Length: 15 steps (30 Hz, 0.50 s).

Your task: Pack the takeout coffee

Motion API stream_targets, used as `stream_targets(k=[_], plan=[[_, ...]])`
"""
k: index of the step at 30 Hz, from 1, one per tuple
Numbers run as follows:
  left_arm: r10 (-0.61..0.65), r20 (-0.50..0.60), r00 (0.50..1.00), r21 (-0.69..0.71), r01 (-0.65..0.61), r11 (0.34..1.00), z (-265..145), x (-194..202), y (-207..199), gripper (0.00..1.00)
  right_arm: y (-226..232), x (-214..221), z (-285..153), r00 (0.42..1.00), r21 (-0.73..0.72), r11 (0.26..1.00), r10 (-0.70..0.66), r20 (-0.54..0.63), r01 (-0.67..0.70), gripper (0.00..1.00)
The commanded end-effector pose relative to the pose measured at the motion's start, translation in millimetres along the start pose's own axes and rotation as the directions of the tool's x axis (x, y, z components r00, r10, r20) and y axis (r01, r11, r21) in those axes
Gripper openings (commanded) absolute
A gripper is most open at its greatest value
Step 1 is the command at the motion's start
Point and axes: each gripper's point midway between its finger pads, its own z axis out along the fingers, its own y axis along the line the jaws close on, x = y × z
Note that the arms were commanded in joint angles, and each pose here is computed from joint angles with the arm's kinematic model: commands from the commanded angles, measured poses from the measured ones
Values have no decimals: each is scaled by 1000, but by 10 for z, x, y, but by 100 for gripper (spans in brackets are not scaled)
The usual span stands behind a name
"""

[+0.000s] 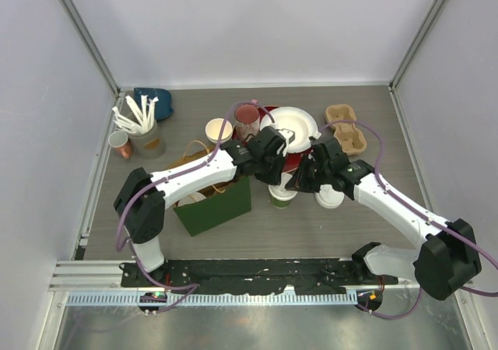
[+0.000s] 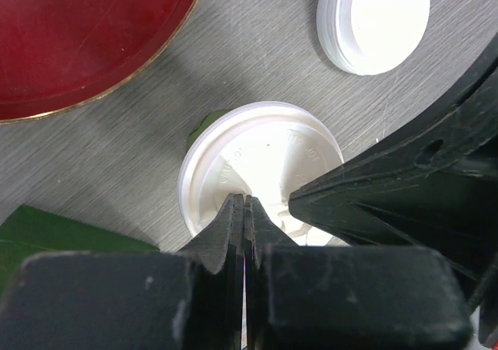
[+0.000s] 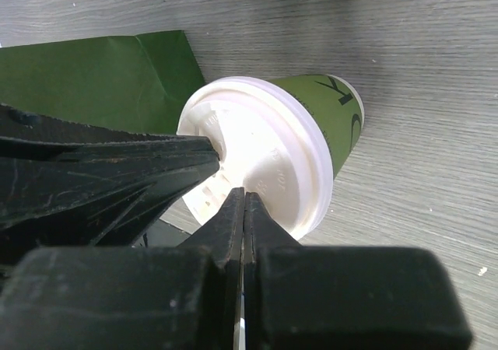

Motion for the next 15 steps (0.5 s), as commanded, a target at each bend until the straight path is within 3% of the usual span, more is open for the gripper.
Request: stream_targets(k=[1, 9, 15], plan=[[12, 20, 1000, -59, -10, 998, 20, -4, 230, 0, 119, -172, -160, 998, 13, 998, -58, 35, 58, 1], [57, 193, 979, 103, -78, 992, -478, -584, -213, 0, 406, -345, -335, 994, -30, 994, -103, 44, 105, 1], [44, 197, 979, 156, -76, 985, -609, -552, -307, 0, 488, -364, -421, 993, -37, 993, -115, 39, 116, 1]])
